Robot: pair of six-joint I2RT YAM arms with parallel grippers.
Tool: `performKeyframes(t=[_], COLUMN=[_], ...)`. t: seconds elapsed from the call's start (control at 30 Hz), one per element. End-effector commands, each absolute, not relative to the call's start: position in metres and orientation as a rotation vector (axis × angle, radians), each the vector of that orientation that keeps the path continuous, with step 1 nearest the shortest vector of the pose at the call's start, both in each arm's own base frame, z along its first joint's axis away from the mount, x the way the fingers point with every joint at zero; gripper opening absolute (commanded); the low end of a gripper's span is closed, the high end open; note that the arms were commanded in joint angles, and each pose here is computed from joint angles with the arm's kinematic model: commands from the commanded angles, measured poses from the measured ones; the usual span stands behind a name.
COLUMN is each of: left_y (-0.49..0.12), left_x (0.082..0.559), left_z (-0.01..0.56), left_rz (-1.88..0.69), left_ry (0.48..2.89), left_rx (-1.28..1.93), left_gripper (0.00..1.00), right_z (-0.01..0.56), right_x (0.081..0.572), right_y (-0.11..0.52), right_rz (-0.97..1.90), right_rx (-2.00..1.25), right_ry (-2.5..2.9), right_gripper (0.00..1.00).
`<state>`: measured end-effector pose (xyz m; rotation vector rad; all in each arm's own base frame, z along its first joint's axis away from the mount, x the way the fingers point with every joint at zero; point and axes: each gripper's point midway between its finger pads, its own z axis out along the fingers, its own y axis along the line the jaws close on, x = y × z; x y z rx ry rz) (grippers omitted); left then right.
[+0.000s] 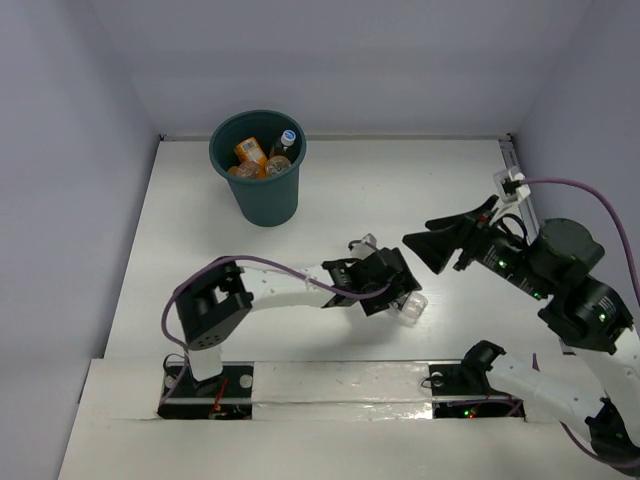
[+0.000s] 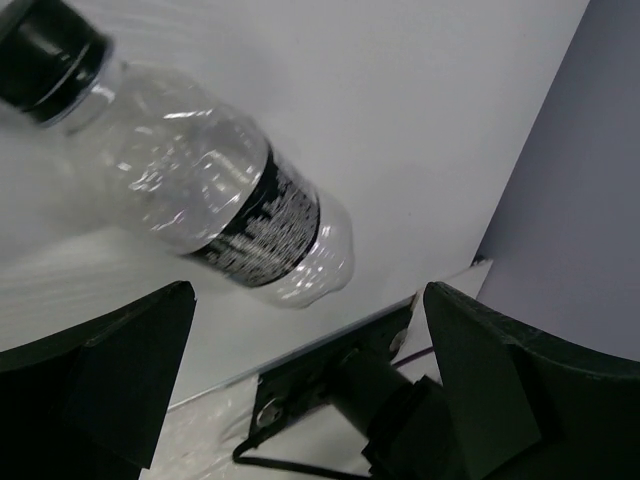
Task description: Put the plastic bottles in the bin
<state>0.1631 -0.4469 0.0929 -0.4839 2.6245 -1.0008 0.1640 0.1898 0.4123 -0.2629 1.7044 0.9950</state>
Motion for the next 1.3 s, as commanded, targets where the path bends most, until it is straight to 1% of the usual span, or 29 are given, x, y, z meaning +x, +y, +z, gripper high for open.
performKeyframes(t=[0.0,0.03,0.07,0.13,0.2,0.33,0.37,0.43,0.5,0.57,0.63,0.67,0.7,0.77,0.8,0.87,0.9,0.93,1.0,1.03,1.1,1.13,1.17,1.27], left_y=[-0.466,-0.467,-0.473,-0.471,-0.469,-0.453,-0.449,-0.441,-0.434,-0.428,-0.419,-0.412,-0.408,-0.4,-0.4,-0.395,-0.393,-0.387,-0.379,-0.366,-0.35,-0.336,-0.318,-0.272], left_x=[0.178,0.18,0.182,0.182,0.183,0.186,0.186,0.193,0.204,0.214,0.214,0.218,0.219,0.223,0.225,0.23,0.231,0.235,0.242,0.249,0.263,0.268,0.286,0.311], left_z=[0.098,0.083,0.085,0.062,0.052,0.022,0.018,0.011,0.01,0.011,0.01,0.01,0.011,0.026,0.035,0.068,0.084,0.116,0.158,0.194,0.244,0.279,0.305,0.366], left_rz=[-0.992,-0.944,-0.943,-0.854,-0.811,-0.683,-0.659,-0.61,-0.587,-0.55,-0.491,-0.469,-0.447,-0.439,-0.449,-0.476,-0.496,-0.53,-0.563,-0.606,-0.634,-0.673,-0.665,-0.708], left_ry=[2.582,2.602,2.599,2.638,2.651,2.67,2.67,2.662,2.643,2.621,2.618,2.613,2.609,2.572,2.554,2.501,2.476,2.421,2.332,2.27,2.168,2.099,2.041,1.904], left_rx=[-0.564,-0.57,-0.573,-0.575,-0.578,-0.617,-0.618,-0.633,-0.643,-0.628,-0.581,-0.574,-0.551,-0.504,-0.482,-0.426,-0.408,-0.374,-0.349,-0.363,-0.319,-0.328,-0.321,-0.354], left_gripper=[0.99,0.99,0.99,0.99,0.99,0.93,0.89,0.86,0.79,0.68,0.65,0.56,0.52,0.42,0.39,0.27,0.26,0.26,0.27,0.27,0.28,0.28,0.29,0.29], right_z=[0.42,0.421,0.419,0.422,0.42,0.423,0.423,0.422,0.421,0.419,0.416,0.415,0.414,0.414,0.414,0.413,0.412,0.414,0.416,0.418,0.419,0.42,0.418,0.412], right_x=[0.138,0.134,0.131,0.125,0.121,0.114,0.112,0.111,0.109,0.109,0.111,0.111,0.112,0.113,0.114,0.119,0.121,0.122,0.127,0.126,0.128,0.127,0.127,0.131], right_y=[0.188,0.186,0.184,0.18,0.178,0.176,0.176,0.177,0.178,0.178,0.18,0.18,0.181,0.181,0.181,0.18,0.178,0.175,0.167,0.162,0.156,0.155,0.156,0.159], right_rz=[1.075,1.076,1.072,1.066,1.065,1.079,1.086,1.093,1.105,1.107,1.105,1.105,1.105,1.102,1.1,1.078,1.066,1.054,1.019,1.02,1.01,1.024,1.038,1.054], right_rx=[-0.333,-0.346,-0.356,-0.379,-0.395,-0.409,-0.415,-0.42,-0.427,-0.427,-0.428,-0.429,-0.429,-0.424,-0.42,-0.398,-0.386,-0.369,-0.314,-0.281,-0.228,-0.205,-0.187,-0.154], right_ry=[1.677,1.669,1.676,1.663,1.674,1.653,1.653,1.655,1.656,1.658,1.672,1.673,1.676,1.679,1.681,1.689,1.694,1.688,1.684,1.674,1.667,1.666,1.669,1.683], right_gripper=[0.89,0.89,0.89,0.89,0.89,0.89,0.89,0.89,0.89,0.89,0.89,0.89,0.89,0.89,0.89,0.89,0.89,0.89,0.89,0.88,0.88,0.88,0.87,0.87])
